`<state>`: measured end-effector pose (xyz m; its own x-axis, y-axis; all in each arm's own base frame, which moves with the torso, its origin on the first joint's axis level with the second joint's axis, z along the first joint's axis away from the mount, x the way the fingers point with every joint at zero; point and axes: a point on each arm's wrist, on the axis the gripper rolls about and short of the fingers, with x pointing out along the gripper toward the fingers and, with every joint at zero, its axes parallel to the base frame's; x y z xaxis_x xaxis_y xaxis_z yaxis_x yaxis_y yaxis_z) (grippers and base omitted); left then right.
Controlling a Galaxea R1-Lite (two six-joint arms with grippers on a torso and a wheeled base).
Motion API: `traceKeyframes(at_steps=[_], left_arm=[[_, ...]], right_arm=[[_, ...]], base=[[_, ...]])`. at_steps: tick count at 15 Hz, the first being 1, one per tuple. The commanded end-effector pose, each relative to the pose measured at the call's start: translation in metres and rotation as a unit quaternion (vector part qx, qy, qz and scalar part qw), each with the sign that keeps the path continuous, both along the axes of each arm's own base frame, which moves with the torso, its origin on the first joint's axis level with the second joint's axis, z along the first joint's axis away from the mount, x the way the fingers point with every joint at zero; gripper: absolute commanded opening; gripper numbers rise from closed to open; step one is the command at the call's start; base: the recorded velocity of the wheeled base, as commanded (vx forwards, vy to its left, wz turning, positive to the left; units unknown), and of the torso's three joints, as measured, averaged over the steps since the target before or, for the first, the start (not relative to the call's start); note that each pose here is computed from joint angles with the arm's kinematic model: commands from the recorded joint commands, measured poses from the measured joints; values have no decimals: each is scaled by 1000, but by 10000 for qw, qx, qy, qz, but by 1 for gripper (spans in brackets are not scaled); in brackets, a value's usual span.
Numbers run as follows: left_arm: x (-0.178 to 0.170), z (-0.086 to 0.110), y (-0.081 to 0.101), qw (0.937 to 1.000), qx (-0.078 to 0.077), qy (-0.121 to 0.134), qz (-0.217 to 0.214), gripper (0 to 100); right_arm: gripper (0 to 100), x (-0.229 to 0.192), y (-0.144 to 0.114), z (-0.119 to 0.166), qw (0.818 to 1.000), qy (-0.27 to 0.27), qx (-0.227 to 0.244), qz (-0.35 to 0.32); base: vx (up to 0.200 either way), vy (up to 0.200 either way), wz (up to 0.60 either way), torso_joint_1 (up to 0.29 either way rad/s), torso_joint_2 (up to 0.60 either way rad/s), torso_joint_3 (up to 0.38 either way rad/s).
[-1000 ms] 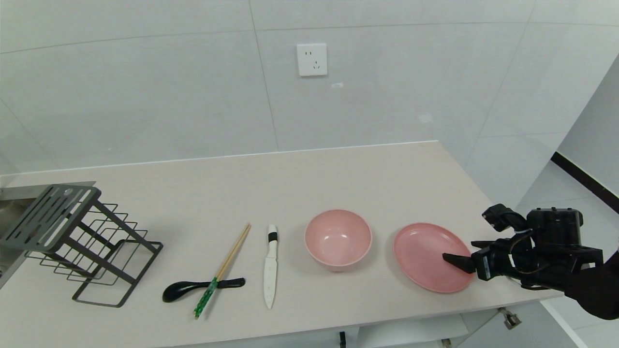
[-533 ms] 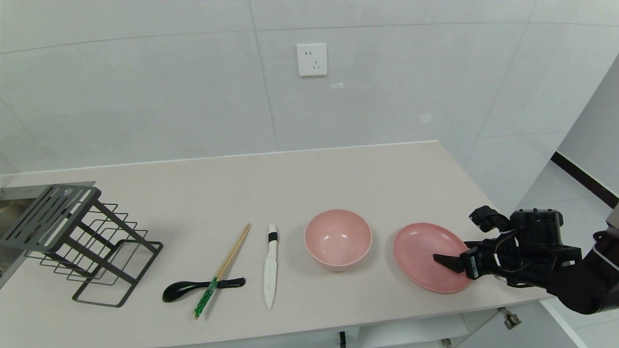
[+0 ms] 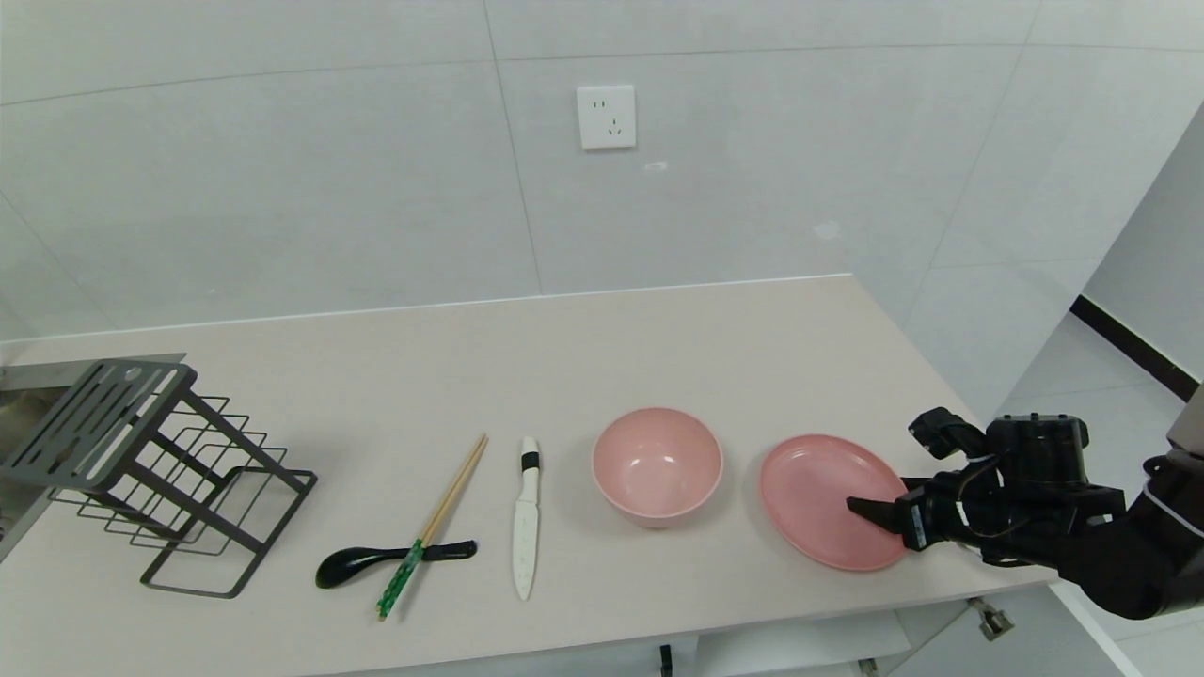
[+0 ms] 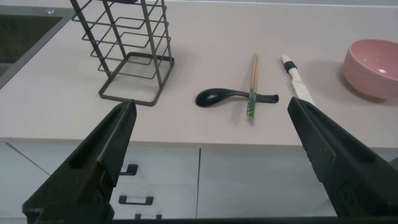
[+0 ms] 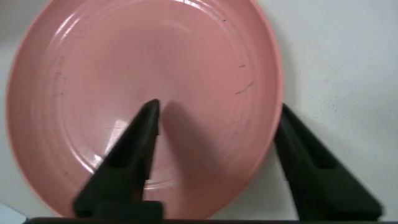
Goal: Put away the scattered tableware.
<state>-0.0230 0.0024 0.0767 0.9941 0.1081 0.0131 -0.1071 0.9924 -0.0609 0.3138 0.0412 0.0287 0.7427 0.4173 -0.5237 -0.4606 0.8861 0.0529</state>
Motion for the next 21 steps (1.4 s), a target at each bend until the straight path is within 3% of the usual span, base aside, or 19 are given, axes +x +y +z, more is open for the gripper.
traceKeyframes(at_steps=[1, 5, 9, 17, 21], left_arm=[[0, 0, 0, 10000, -1, 4, 3, 100], [0, 0, 0, 10000, 14, 6, 3, 100], [0, 0, 0, 10000, 6, 5, -5, 100], [0, 0, 0, 10000, 6, 5, -5, 100], [0, 0, 0, 10000, 14, 6, -20, 100]], right_arm=[[0, 0, 0, -8, 9999, 160, -10, -2], [0, -1, -2, -7, 9999, 149, -39, -77], [0, -5, -8, 11, 9998, -128, -17, -158], [0, -9, -12, 11, 9996, -197, -11, -219], [0, -21, -14, 73, 9918, -1255, 86, -228]], base=[[0, 0, 0, 0, 0, 0], [0, 0, 0, 0, 0, 0], [0, 0, 0, 0, 0, 0], [0, 0, 0, 0, 0, 0], [0, 0, 0, 0, 0, 0]])
